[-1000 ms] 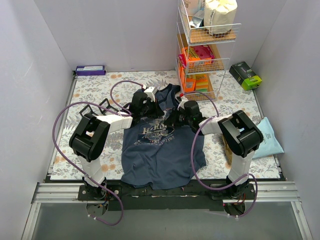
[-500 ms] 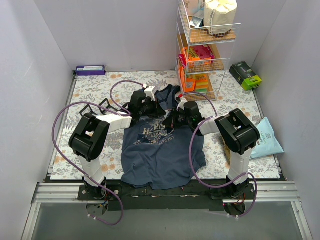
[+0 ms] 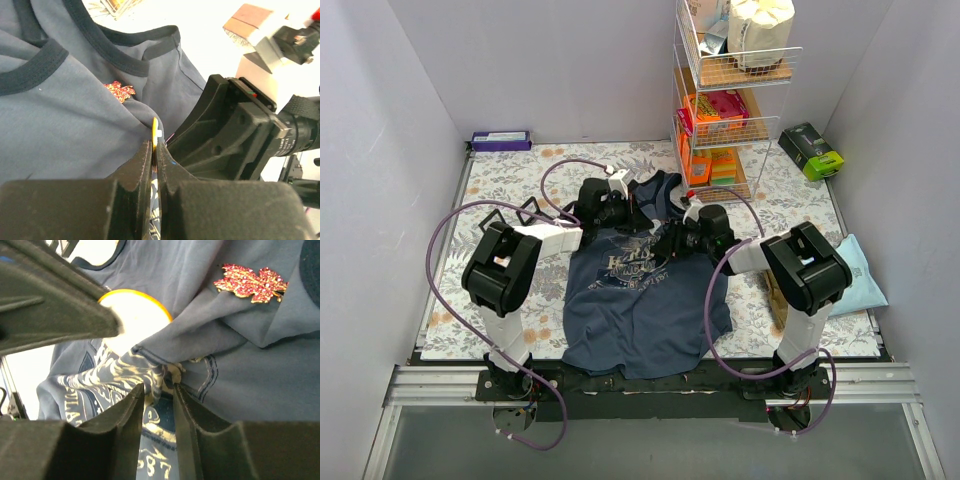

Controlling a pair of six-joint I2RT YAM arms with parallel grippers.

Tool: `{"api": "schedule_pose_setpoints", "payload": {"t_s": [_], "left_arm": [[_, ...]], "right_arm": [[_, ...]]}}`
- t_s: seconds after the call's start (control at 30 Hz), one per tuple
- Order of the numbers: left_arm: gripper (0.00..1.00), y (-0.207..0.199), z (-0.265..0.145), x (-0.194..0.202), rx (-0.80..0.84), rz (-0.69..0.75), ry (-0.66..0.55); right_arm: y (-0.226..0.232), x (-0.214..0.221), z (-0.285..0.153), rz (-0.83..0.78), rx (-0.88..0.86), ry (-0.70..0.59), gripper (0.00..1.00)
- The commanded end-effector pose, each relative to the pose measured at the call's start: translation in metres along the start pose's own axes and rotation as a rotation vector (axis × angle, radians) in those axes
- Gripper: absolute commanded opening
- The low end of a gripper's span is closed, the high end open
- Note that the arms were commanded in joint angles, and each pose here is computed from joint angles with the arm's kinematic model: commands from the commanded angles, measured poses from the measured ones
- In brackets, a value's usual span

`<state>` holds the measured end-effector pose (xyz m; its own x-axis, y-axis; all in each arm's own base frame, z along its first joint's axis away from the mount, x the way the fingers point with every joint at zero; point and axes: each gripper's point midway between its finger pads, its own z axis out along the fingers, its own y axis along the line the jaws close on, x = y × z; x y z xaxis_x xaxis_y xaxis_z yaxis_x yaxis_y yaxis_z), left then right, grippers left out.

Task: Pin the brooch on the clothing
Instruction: Pin the brooch to the clothes.

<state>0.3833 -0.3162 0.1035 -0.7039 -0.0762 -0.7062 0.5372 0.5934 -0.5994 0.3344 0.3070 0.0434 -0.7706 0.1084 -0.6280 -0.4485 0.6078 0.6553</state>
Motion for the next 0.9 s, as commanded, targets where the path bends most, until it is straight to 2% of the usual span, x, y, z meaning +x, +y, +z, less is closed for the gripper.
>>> {"api": "schedule_pose_setpoints", "payload": {"t_s": [0.0,0.03,0.07,0.13,0.43,0.6,0.87], "left_arm": [[0.0,-0.023,0.001,-0.013,0.151,0.027,0.016],[0.0,-0.026,-0.001,-0.013,0.173,0.033,0.023],[0.0,-0.026,-0.001,-0.012,0.184,0.035,0.032],[0.0,-0.029,-0.002,-0.012,0.222,0.044,0.05],[0.0,-0.032,-0.009,-0.015,0.365,0.043,0.12],[0.0,-0.028,-0.008,-0.003,0.399,0.031,0.176],[0.0,-0.026,-0.01,-0.002,0.424,0.029,0.19]], "right_arm": [[0.022,-0.017,-0.019,-0.092,-0.095,-0.028,0.41],[0.023,-0.017,-0.021,-0.096,-0.103,-0.026,0.52],[0.02,-0.018,-0.024,-0.105,-0.101,-0.027,0.56],[0.02,-0.018,-0.03,-0.122,-0.111,-0.026,0.57],[0.0,-0.029,-0.051,-0.234,-0.134,-0.03,0.56],[0.01,-0.045,-0.05,-0.32,-0.17,-0.053,0.56],[0.024,-0.059,-0.045,-0.366,-0.249,-0.075,0.54]]}}
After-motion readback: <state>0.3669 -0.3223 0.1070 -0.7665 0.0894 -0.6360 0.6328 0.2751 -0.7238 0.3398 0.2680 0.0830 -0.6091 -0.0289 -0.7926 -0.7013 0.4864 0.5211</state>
